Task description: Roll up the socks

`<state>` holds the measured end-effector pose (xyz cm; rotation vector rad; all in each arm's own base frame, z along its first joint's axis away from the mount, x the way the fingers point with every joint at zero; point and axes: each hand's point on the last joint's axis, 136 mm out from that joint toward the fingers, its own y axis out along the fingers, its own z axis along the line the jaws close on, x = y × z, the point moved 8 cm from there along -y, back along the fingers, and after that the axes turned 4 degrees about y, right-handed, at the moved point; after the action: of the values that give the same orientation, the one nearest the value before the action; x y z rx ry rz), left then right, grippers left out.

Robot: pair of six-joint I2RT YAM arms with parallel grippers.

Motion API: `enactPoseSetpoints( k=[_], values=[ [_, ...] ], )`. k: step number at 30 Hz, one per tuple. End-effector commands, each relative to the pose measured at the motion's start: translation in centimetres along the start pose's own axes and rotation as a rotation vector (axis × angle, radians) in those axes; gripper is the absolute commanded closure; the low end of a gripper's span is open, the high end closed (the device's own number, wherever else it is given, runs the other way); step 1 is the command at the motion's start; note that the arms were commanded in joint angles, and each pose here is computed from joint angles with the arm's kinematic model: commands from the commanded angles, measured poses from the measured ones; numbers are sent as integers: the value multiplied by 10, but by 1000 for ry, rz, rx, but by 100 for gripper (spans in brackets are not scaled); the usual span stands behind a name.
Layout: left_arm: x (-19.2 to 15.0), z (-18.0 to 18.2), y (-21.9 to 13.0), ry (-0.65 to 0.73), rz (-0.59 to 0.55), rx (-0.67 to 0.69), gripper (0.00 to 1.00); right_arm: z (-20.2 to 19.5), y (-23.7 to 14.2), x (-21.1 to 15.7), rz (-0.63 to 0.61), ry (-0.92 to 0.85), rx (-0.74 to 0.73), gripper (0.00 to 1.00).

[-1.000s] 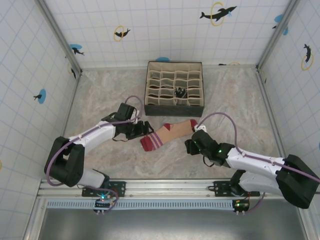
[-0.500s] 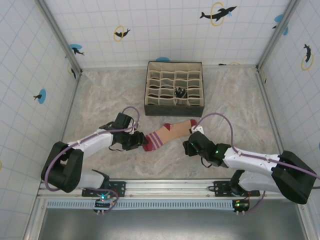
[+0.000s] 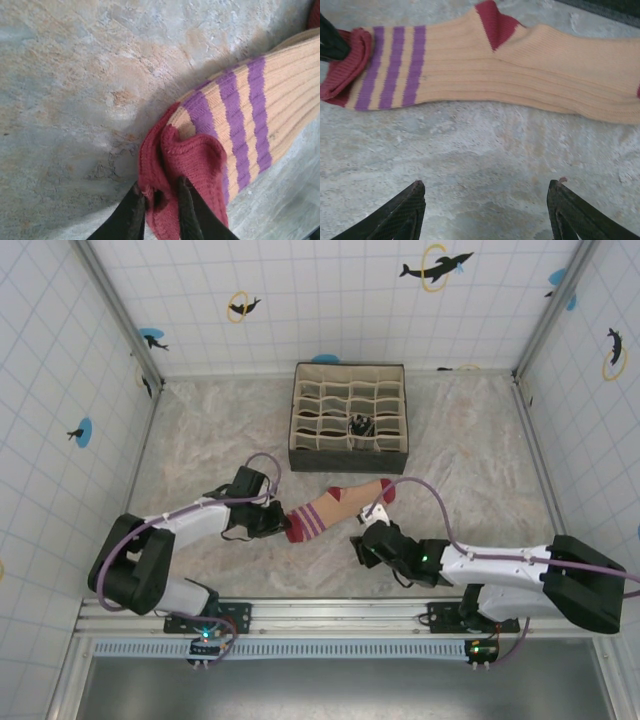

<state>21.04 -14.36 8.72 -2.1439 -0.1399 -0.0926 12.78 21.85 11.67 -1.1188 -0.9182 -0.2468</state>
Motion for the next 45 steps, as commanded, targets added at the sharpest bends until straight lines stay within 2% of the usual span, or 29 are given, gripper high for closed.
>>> enactPoseSetpoints(
  k=[1, 6, 17, 23, 32, 45],
  values=[
    [3, 2, 3, -17, -9, -2, 84, 3, -3, 1, -75, -21, 10, 34],
    [7, -3, 0, -30, -24, -23, 100, 12, -6, -4, -93, -95, 28, 35],
    [-6, -18, -10, -132, -4, -78, 100, 66, -20, -12, -236, -491, -33, 35],
    [-18, -30, -14, -229, 6, -93, 100, 94, -13, -15, -277, -628, -29, 32],
    [-33, -38, -8, -309, 23, -93, 100, 119, 6, -19, -269, -644, 59, 31],
    [-35, -41, -2, -306, 43, -91, 100, 117, 45, -6, -199, -489, 71, 32]
  ],
)
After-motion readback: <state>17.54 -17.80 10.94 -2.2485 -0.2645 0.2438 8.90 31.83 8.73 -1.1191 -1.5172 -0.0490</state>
